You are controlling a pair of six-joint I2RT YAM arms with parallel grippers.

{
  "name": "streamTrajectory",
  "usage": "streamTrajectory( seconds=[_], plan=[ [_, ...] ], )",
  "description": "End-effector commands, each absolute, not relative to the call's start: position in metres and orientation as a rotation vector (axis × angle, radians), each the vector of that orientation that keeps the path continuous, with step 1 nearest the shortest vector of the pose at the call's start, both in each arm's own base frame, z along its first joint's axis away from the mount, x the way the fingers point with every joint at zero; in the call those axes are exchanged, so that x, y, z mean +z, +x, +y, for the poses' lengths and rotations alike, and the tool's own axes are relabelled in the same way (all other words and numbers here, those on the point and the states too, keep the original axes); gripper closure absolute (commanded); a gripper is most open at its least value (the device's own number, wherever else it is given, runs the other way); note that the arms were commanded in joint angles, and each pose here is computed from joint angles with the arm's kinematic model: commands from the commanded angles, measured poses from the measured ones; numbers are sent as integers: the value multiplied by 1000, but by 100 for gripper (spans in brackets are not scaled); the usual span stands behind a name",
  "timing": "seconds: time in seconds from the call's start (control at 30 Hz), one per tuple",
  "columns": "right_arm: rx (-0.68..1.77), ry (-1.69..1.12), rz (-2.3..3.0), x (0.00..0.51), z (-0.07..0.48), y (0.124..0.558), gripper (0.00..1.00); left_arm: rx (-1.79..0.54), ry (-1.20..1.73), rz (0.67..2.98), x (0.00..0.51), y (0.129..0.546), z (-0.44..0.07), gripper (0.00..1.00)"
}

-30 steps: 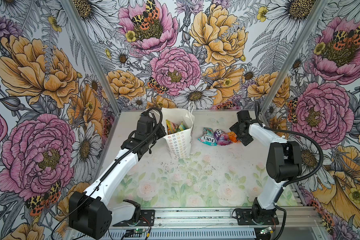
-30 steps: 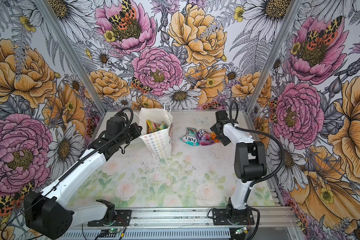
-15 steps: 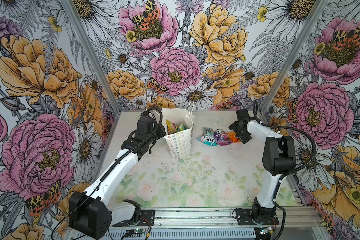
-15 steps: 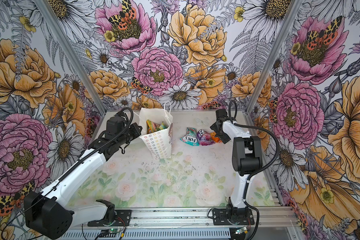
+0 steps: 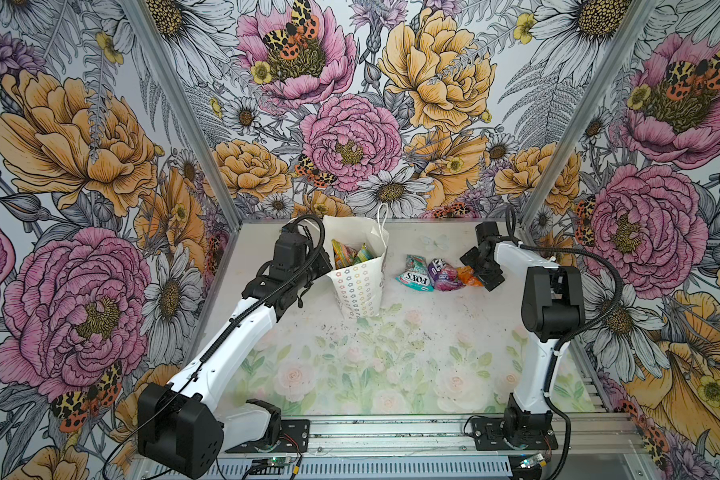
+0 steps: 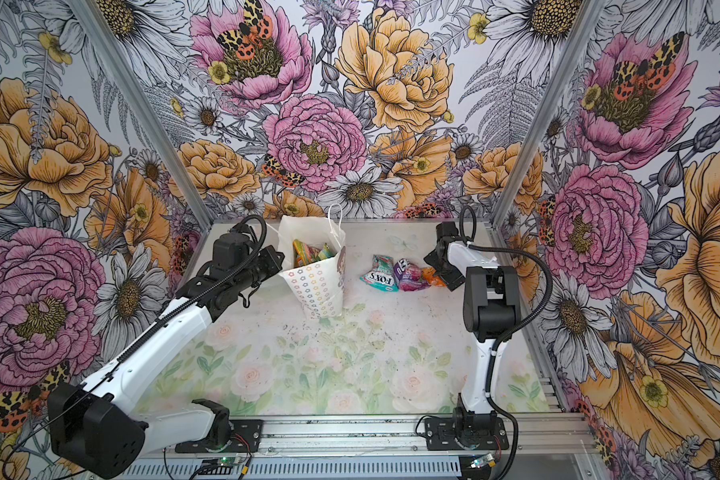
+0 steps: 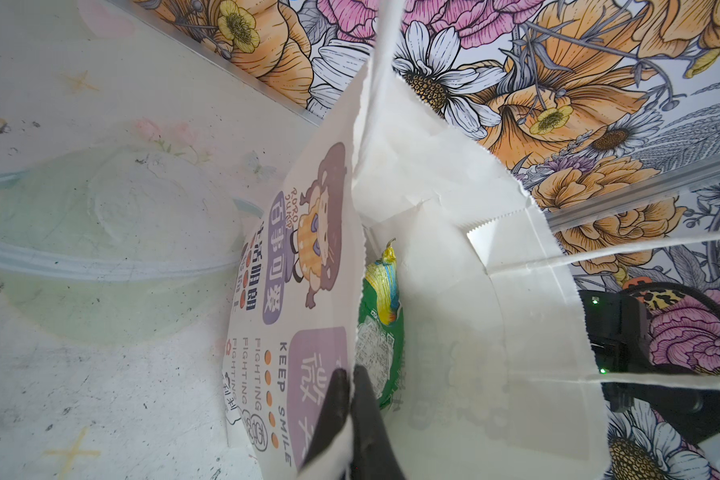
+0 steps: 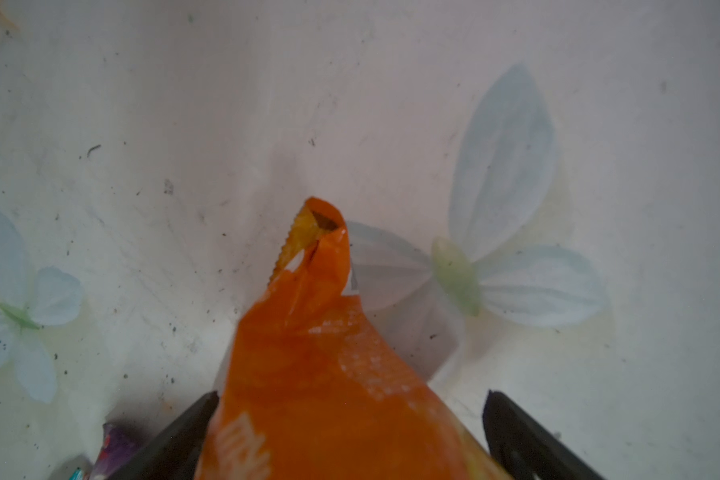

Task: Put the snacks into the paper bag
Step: 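Lower the right gripper onto the orange packet and close on it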

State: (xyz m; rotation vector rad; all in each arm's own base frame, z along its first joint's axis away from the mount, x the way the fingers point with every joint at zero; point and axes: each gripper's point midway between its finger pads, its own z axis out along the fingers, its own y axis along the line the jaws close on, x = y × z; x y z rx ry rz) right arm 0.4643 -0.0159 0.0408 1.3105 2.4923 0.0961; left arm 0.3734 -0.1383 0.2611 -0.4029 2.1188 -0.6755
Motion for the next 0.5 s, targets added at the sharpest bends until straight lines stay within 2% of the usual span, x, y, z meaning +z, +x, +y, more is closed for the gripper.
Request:
streamTrajectory(
  seconds=[0.0,0.13,0.47],
  plan=[
    [106,1289,2507,39,-16,470,0,-673,-413,2114,264,375,-134,100],
    [104,1284,2514,37,-17,469,5,-671,-414,2114,264,375,-134,100],
    [156,1247,2538,41,-10,467,32,-675,-414,2112,265,374,-134,100]
  ],
)
